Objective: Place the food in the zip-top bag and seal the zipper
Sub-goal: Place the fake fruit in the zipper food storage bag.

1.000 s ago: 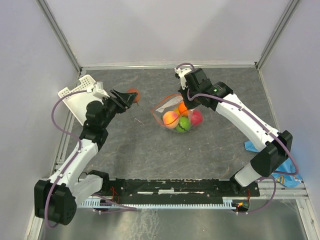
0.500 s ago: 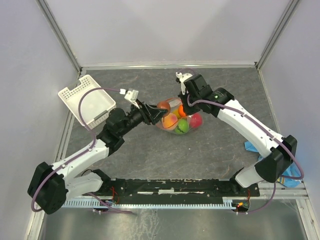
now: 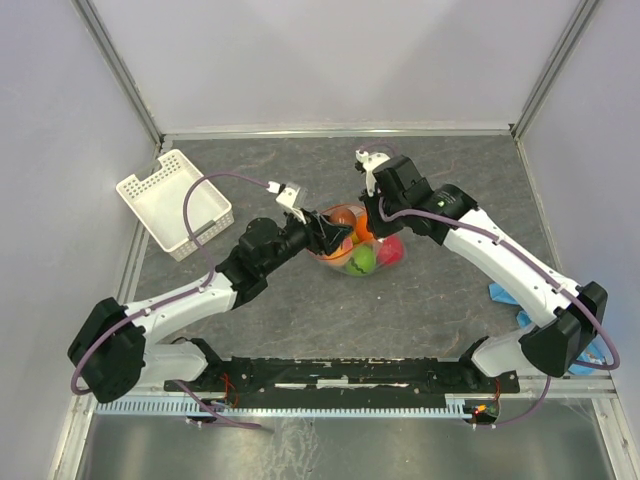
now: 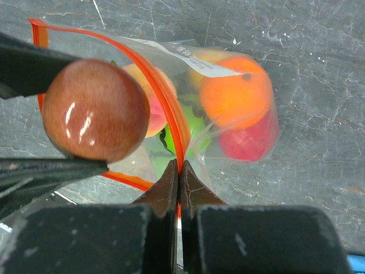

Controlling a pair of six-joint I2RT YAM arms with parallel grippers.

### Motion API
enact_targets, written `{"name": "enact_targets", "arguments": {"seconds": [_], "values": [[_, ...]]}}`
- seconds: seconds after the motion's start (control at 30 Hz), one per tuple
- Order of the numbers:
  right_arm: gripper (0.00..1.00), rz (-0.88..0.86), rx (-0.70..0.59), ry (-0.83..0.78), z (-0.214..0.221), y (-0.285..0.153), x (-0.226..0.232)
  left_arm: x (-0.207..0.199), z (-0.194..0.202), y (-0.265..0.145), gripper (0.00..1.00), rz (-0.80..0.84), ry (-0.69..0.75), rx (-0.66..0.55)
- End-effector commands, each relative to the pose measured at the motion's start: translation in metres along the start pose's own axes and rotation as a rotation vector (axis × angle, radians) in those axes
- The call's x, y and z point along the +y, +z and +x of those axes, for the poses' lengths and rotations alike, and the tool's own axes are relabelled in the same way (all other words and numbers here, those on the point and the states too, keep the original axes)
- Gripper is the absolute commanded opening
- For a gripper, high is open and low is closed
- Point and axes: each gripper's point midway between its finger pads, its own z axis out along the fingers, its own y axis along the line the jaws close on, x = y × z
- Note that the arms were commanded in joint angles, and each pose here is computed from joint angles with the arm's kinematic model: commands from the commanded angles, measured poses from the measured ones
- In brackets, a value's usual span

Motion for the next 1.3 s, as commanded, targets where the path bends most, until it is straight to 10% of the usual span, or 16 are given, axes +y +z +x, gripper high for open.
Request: {"name": "enact_targets", "arguments": {"seconds": [0.0, 0.43, 0.83, 1.27], "values": [[0.02, -0.038, -0.092, 0.003, -0.016, -0.013, 0.008, -0.005, -0.051, 0.004, 0.52, -0.024, 0.055, -0.162], [0.02, -0.060, -0.107, -0.002, -0.015, -0.012, 0.012, -0.014, -0.004, 0.022, 0.56, 0.105, 0.208, 0.060], [0.02, -0.070, -0.127, 0.011, -0.014, -0.016, 0.013, -0.022, -0.002, 0.018, 0.84, 0.135, 0.207, 0.116], [0.02, -0.045, -0.152, 0.031, -0.015, -0.018, 0.008, 0.058, -0.024, -0.056, 0.87, -0.451, 0.101, 0.126]]}}
